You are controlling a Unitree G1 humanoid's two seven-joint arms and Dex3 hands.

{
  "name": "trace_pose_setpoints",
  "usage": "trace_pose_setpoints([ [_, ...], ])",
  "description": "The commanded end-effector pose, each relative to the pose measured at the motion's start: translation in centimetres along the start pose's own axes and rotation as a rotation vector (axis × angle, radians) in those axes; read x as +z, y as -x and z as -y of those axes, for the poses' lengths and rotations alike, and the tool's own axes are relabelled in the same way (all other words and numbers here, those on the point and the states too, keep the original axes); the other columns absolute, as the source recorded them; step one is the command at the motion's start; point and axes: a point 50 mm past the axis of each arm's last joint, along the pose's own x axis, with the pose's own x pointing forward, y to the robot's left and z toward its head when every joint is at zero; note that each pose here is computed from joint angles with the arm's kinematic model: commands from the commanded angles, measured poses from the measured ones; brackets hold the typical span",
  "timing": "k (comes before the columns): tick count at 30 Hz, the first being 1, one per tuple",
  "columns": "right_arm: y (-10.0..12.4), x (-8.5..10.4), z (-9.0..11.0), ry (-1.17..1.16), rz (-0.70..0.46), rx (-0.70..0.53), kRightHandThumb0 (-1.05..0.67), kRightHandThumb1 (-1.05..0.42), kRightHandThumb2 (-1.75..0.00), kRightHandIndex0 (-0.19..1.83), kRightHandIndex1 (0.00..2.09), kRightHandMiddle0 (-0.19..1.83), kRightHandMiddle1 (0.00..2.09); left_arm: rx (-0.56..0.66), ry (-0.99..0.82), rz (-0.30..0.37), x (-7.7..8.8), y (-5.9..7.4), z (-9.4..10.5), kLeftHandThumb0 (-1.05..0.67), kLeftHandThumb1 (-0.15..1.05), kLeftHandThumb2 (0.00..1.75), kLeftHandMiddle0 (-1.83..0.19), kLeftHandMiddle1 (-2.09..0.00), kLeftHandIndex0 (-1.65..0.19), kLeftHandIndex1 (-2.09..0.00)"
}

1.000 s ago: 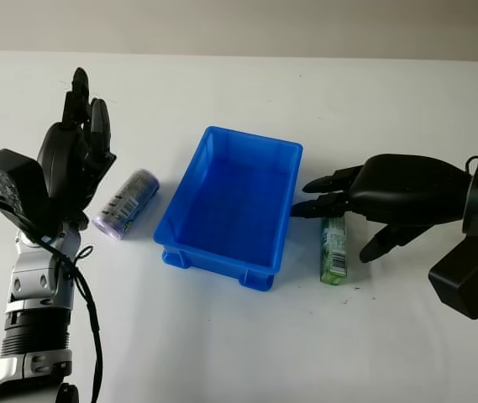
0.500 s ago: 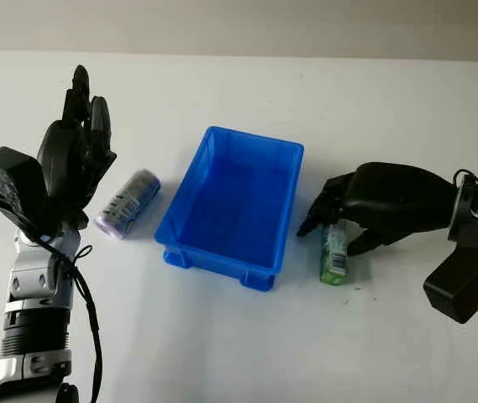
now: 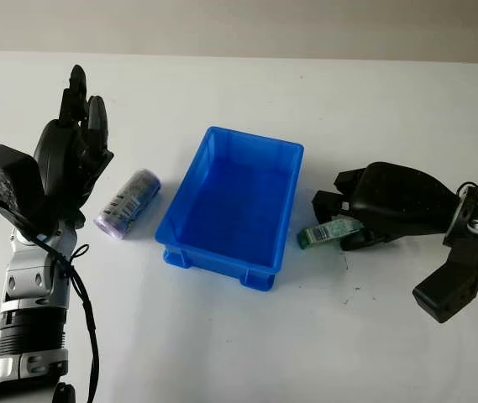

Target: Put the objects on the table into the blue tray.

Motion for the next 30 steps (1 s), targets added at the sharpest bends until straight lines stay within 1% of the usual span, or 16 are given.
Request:
trace_pose_setpoints([
  [1,1.0,-0.7,-0.5,0.026,-0.034,0.048,-0.54,-1.05,-0.3,1.09,2.09,0.74,2.09,-0.007,-0.014,0.029,0.8,-0.4,-0.2,-0.81,1.05,0.66,0.19,-0.03,0.19,-0.02],
  [3,1.0,-0.7,-0.4,0.037,-0.031,0.03,-0.54,-1.05,-0.29,1.09,2.09,0.75,2.09,-0.007,-0.015,0.029,0.9,-0.4,-0.3,-0.81,1.05,0.64,0.18,-0.04,0.18,-0.02],
  [4,1.1,-0.8,-0.4,0.043,-0.031,0.016,-0.54,-1.05,-0.26,1.09,2.09,0.74,2.09,-0.007,-0.018,0.029,0.9,-0.4,-0.3,-0.81,1.05,0.64,0.17,-0.04,0.18,-0.03],
  [6,1.1,-1.3,0.0,0.055,-0.047,-0.011,-0.53,-1.05,-0.2,1.09,2.09,0.74,2.09,-0.013,-0.02,0.029,0.9,-0.4,-0.3,-0.81,1.05,0.63,0.18,-0.04,0.19,-0.02],
  [7,1.1,-1.6,0.3,0.054,-0.067,-0.02,-0.52,-1.05,-0.2,1.08,2.09,0.76,2.09,-0.015,-0.02,0.029,0.9,-0.4,-0.3,-0.81,1.05,0.63,0.18,-0.04,0.19,-0.02],
  [9,1.1,-2.6,1.3,0.063,-0.122,-0.068,-0.51,-1.05,-0.2,1.04,2.09,0.77,2.09,-0.017,-0.018,0.027,0.9,-0.4,-0.3,-0.81,1.05,0.63,0.18,-0.04,0.19,-0.02],
  [12,1.2,-4.5,3.1,0.089,-0.24,-0.165,-0.51,-1.05,-0.15,0.97,2.09,0.76,2.09,-0.022,-0.015,0.027,0.9,-0.5,-0.3,-0.8,1.05,0.62,0.19,-0.05,0.19,-0.02],
  [15,1.3,-6.3,4.9,0.152,-0.324,-0.196,-0.53,-1.05,-0.18,0.95,2.09,0.77,2.09,-0.024,-0.024,0.029,0.9,-0.5,-0.3,-0.8,1.05,0.63,0.19,-0.04,0.19,-0.02],
  [17,1.2,-7.2,5.8,0.186,-0.369,-0.217,-0.57,-1.05,-0.25,1.06,2.09,0.84,2.09,-0.027,-0.029,0.029,0.9,-0.6,-0.3,-0.8,1.05,0.64,0.19,-0.03,0.19,-0.02],
  [18,1.1,-7.6,6.2,0.196,-0.391,-0.233,-0.58,-1.05,-0.25,1.1,2.09,0.88,2.09,-0.028,-0.027,0.027,0.9,-0.6,-0.3,-0.8,1.05,0.64,0.19,-0.03,0.19,-0.02],
  [20,0.9,-8.3,7.0,0.194,-0.434,-0.273,-0.59,-1.05,-0.19,1.19,2.09,0.98,2.09,-0.03,-0.023,0.026,0.9,-0.7,-0.2,-0.8,1.05,0.64,0.19,-0.02,0.19,-0.01],
  [22,0.8,-8.8,7.7,0.187,-0.475,-0.307,-0.59,-1.05,-0.15,1.2,2.09,1.01,2.09,-0.026,-0.017,0.025,0.9,-0.7,-0.2,-0.8,1.05,0.64,0.19,-0.02,0.19,-0.01],
  [26,0.4,-9.6,9.0,0.132,-0.539,-0.428,-0.54,-0.99,-0.06,1.15,2.09,1.01,2.09,-0.022,-0.018,0.025,0.9,-0.7,-0.2,-0.8,1.05,0.63,0.19,-0.03,0.18,-0.02],
  [28,-0.1,-9.8,9.4,0.097,-0.565,-0.461,-0.52,-0.98,-0.06,1.17,2.09,1.02,2.09,-0.023,-0.02,0.027,0.8,-0.7,-0.2,-0.8,1.05,0.63,0.19,-0.04,0.18,-0.02],
  [30,-0.7,-9.7,9.8,0.065,-0.564,-0.498,-0.5,-1.0,-0.06,1.18,2.09,1.02,2.09,-0.026,-0.022,0.027,0.8,-0.7,-0.2,-0.81,1.05,0.63,0.19,-0.03,0.19,-0.02],
])
